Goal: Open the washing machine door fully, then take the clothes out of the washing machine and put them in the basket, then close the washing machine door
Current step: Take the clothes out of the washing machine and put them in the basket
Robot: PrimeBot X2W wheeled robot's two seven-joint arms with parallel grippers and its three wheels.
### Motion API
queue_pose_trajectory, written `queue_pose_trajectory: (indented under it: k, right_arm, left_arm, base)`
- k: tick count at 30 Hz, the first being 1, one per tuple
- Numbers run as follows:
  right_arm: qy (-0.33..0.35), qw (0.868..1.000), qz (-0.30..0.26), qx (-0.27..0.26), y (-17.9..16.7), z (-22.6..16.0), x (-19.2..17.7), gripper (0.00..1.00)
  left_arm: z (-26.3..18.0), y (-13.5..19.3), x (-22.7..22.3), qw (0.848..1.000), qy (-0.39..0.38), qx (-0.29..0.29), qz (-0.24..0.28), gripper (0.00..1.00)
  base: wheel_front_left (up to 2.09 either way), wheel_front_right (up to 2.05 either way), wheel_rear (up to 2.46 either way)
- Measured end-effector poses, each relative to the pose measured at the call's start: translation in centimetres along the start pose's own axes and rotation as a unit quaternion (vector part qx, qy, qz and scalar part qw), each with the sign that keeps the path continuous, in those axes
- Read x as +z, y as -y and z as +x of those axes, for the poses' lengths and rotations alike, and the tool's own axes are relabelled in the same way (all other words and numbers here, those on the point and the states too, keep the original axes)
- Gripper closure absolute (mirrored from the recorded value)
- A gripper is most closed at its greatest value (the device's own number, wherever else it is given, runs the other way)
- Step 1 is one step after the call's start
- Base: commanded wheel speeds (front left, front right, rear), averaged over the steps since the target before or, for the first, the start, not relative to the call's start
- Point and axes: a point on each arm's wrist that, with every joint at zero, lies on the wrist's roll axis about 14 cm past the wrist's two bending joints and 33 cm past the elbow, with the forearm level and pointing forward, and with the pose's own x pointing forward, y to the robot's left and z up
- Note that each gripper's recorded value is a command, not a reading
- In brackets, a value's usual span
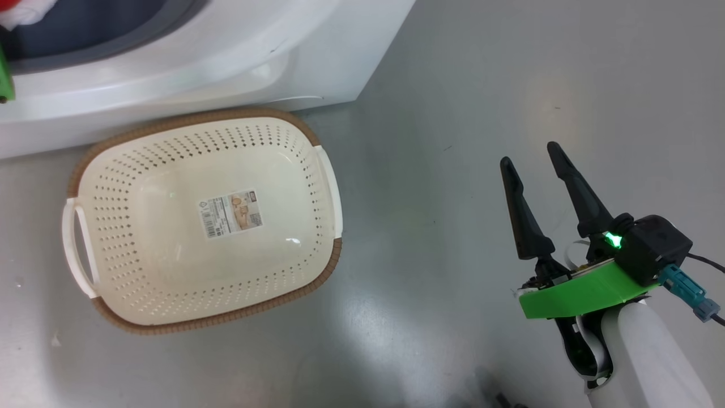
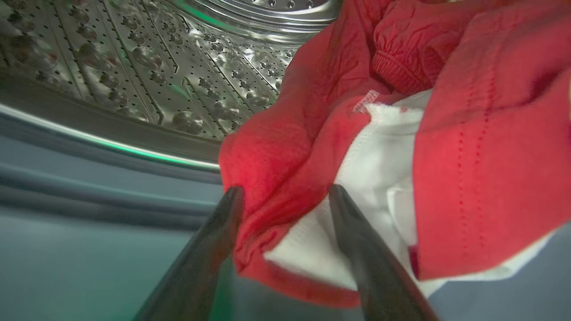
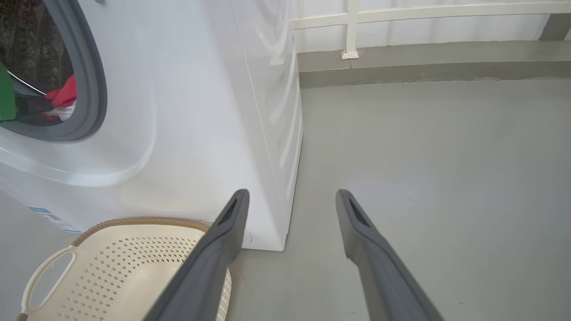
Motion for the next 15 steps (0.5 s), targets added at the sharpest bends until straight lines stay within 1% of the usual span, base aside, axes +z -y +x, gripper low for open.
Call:
queue_pose_trajectory:
  k: [2, 3, 4, 5, 10, 15]
  right_arm:
    - [-0.001, 1.000, 0.003, -0.002, 0.12, -0.09, -0.05, 0.00]
    - [-0.002, 1.000, 0.003, -0.004, 0.22, -0.13, -0.09, 0.00]
    - [-0.002, 1.000, 0.003, -0.005, 0.29, -0.15, -0.14, 0.00]
    - [-0.003, 1.000, 0.003, -0.006, 0.35, -0.17, -0.18, 0.00]
    - [-0.004, 1.000, 0.006, -0.006, 0.37, -0.14, -0.31, 0.00]
    - [-0.005, 1.000, 0.007, -0.002, 0.07, 0.10, -0.44, 0.00]
  left_arm:
    - [0.22, 0.12, -0.11, 1.000, -0.004, -0.001, 0.000, 0.00]
    - [0.33, 0.20, -0.02, 1.000, -0.004, -0.001, 0.000, 0.44]
    - [0.43, 0.27, -0.05, 1.000, -0.005, -0.002, 0.000, 0.84]
    - [0.51, 0.34, -0.08, 1.000, -0.006, -0.002, -0.001, 1.00]
    - [0.57, 0.38, -0.07, 1.000, -0.007, -0.004, -0.009, 1.00]
    - [0.34, 0.42, 0.32, 1.000, 0.010, -0.010, -0.015, 1.00]
  base:
    - [0.00, 0.00, 0.00]
    - [0.00, 0.00, 0.00]
    - [0.00, 0.00, 0.00]
    - [0.00, 0.00, 0.00]
    - [0.00, 0.00, 0.00]
    - [0.00, 0.00, 0.00]
